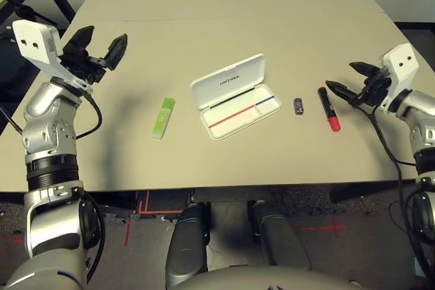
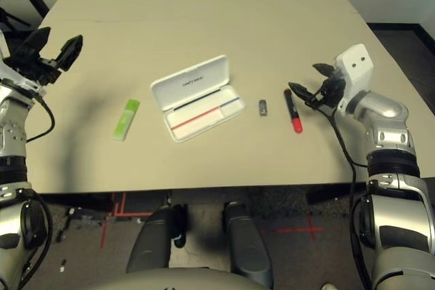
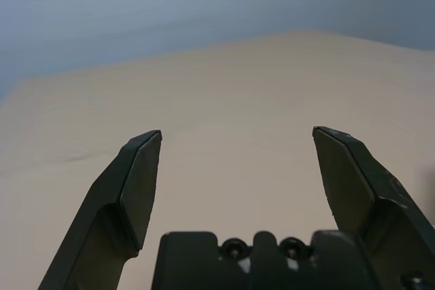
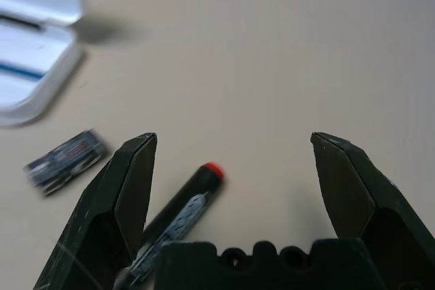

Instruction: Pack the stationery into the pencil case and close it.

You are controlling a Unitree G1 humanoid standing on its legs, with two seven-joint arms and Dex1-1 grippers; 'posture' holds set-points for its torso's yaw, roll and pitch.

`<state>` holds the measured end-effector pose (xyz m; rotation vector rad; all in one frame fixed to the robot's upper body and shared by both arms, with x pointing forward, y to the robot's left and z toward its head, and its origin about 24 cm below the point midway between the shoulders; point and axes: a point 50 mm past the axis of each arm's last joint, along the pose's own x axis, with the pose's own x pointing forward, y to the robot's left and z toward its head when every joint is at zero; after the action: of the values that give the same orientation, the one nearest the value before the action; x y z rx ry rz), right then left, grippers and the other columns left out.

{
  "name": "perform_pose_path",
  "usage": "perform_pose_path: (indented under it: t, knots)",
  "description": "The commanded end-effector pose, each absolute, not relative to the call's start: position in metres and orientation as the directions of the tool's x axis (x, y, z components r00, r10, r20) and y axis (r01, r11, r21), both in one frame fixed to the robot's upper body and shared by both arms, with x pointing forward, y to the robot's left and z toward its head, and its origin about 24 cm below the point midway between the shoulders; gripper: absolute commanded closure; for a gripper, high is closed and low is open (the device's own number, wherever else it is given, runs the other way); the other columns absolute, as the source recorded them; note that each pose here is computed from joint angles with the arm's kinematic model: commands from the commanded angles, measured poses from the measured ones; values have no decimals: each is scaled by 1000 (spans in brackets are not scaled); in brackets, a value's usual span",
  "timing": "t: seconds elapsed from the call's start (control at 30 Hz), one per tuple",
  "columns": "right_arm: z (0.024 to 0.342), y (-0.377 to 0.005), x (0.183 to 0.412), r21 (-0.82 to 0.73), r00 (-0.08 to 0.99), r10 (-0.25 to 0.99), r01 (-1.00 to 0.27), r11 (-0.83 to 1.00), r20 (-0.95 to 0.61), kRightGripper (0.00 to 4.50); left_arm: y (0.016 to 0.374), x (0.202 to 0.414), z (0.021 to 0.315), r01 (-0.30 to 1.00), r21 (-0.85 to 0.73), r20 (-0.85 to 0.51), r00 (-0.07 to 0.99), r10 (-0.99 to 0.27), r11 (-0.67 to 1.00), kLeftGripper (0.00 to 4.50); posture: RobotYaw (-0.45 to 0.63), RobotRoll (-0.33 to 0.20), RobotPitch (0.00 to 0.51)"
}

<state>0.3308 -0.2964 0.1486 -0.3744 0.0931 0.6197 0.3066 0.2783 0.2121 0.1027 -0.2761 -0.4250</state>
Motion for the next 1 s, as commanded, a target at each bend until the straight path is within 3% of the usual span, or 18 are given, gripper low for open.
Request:
perform_pose_path:
  t: [0.03,0.23,0.33,0.73,1.0]
  knots:
    - [145,-292,325,-299,746,605,-666,683,-279,0,250,297,215,550,196,145,803,-579,812,24,-42,0,173]
    - [140,-291,318,-275,687,629,-725,632,-363,0,211,278,210,739,228,-29,656,-754,634,24,-32,0,170]
    - [139,-292,318,-280,680,625,-730,624,-383,0,197,271,207,796,211,-54,588,-807,567,24,-33,0,167]
    - [137,-289,316,-259,642,645,-762,593,-414,0,155,250,174,928,79,-252,373,-893,365,24,-29,0,163]
    - [141,-282,313,-213,586,691,-806,553,-422,0,139,255,148,945,44,-344,318,-883,323,24,-32,0,166]
